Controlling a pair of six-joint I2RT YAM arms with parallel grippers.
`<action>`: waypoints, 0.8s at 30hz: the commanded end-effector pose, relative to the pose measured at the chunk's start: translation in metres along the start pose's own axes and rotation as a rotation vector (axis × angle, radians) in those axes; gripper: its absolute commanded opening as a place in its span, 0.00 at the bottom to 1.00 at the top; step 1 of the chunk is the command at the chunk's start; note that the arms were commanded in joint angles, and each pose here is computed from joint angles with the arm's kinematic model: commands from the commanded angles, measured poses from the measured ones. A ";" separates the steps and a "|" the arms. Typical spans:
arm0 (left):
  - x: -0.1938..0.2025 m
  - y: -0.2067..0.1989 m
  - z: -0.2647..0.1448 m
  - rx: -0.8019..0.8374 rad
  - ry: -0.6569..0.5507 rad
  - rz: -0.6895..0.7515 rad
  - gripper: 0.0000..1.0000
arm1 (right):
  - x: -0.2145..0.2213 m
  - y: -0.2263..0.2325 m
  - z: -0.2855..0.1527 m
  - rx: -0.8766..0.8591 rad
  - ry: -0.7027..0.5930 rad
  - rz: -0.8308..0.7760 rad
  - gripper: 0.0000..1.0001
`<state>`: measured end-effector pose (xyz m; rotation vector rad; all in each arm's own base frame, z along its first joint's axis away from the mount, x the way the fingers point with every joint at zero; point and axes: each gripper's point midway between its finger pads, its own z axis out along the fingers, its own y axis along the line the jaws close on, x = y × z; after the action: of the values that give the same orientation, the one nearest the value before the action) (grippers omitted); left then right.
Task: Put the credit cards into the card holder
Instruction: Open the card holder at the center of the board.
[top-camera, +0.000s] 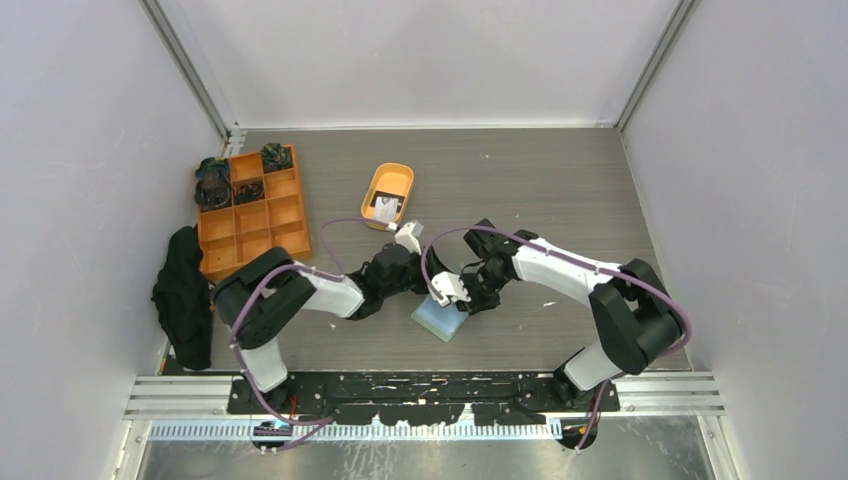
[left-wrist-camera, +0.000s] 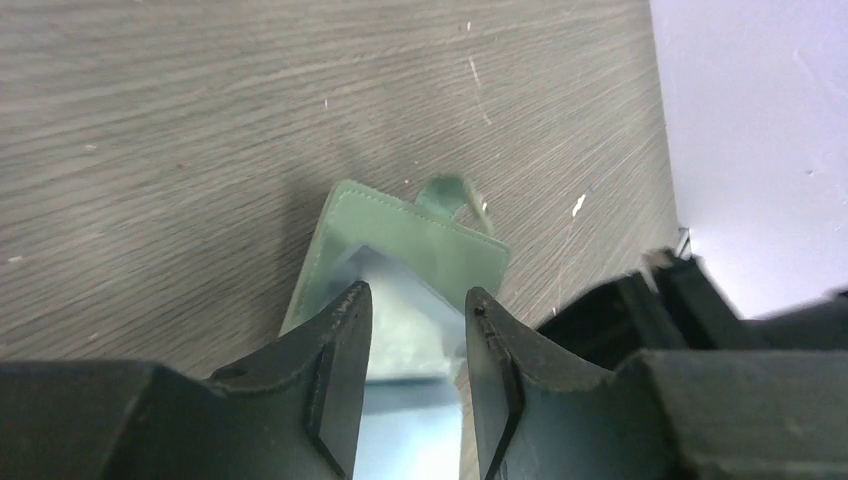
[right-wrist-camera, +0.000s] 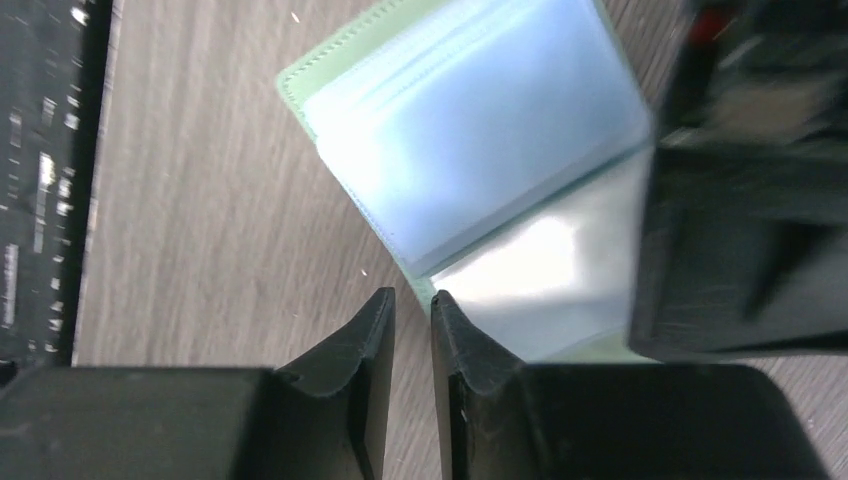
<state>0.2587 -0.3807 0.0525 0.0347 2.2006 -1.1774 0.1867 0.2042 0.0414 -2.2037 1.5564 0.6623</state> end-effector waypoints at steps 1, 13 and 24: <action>-0.046 -0.028 -0.027 0.054 -0.157 0.042 0.41 | 0.020 -0.020 0.000 0.069 0.121 -0.024 0.25; -0.007 0.013 -0.107 -0.054 -0.101 0.026 0.47 | 0.020 -0.015 0.001 0.037 0.127 -0.002 0.25; 0.058 0.034 -0.129 -0.155 -0.015 -0.195 0.49 | -0.013 0.005 0.021 -0.054 0.030 -0.007 0.24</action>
<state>0.1509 -0.2711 0.0367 -0.1001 2.3465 -1.0724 0.1813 0.2027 0.0239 -2.2911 1.5913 0.6105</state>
